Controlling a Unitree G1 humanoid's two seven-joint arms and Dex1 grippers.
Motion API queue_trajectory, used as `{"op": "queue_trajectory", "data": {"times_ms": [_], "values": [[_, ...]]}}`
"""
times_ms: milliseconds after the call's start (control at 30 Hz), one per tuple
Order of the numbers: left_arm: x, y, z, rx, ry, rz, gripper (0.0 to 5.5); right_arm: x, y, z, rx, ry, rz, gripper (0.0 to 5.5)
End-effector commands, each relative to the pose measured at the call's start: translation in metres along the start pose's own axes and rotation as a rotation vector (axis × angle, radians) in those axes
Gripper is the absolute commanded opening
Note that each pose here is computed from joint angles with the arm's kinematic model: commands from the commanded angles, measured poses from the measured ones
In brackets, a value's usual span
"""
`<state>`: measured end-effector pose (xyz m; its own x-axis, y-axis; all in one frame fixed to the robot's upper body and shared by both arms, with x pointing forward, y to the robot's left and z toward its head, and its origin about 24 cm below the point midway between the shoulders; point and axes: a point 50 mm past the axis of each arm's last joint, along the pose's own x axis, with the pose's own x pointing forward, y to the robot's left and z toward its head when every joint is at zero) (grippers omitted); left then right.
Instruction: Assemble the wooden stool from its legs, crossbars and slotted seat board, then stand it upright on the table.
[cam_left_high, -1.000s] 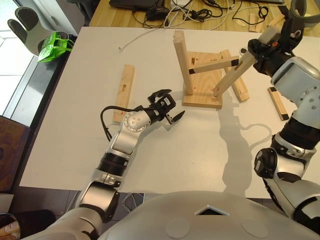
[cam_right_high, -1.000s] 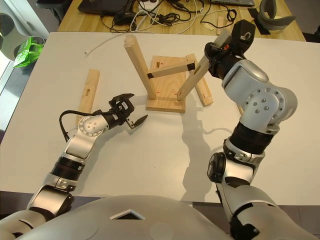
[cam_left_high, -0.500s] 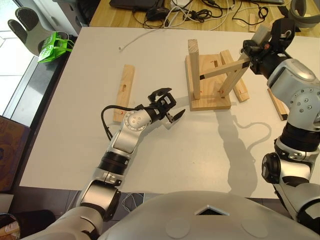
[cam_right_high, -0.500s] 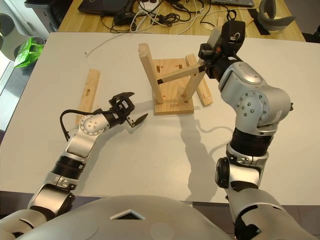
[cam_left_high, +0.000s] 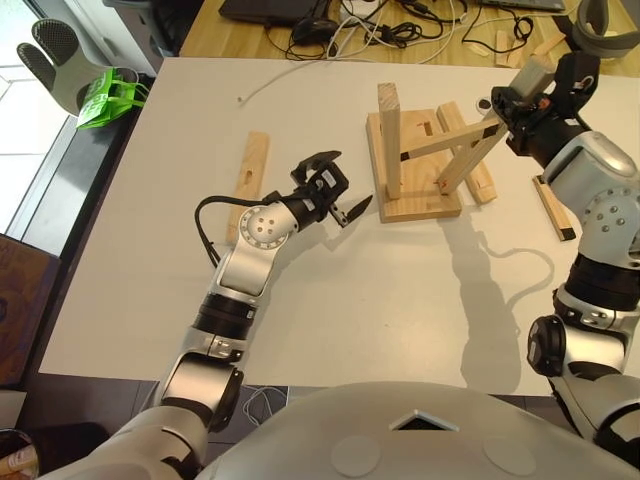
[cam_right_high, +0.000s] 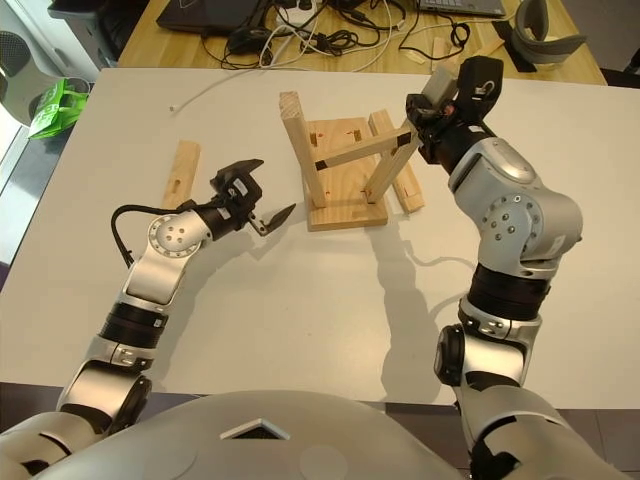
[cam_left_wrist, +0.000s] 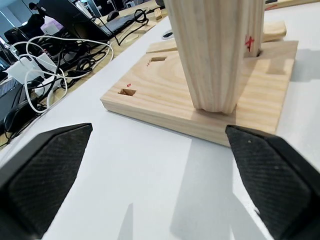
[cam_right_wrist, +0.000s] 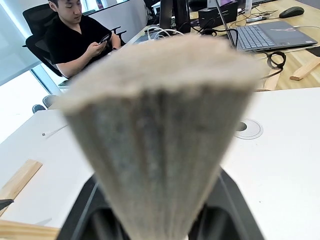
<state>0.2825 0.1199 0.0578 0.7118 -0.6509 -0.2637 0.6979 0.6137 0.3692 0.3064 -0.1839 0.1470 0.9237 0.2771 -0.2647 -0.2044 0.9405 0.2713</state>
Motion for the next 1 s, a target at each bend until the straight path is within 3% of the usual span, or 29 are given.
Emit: {"op": "queue_trajectory", "data": {"times_ms": [33,300,633,1000], "values": [[0.0,0.011,0.008,0.011,-0.026,0.016,4.94,0.001,-0.009,-0.022,0.019,0.234,0.11,0.99],[0.006,0.003,0.012,-0.002,-0.055,-0.014,4.94,0.012,-0.009,0.018,-0.15,0.24,0.265,0.99],[0.012,-0.002,0.014,0.006,-0.058,-0.027,4.94,0.025,0.001,0.008,-0.198,0.225,0.334,0.99],[0.01,-0.004,0.012,0.01,-0.049,-0.03,4.94,0.021,0.004,0.014,-0.099,0.034,0.352,0.99]]}}
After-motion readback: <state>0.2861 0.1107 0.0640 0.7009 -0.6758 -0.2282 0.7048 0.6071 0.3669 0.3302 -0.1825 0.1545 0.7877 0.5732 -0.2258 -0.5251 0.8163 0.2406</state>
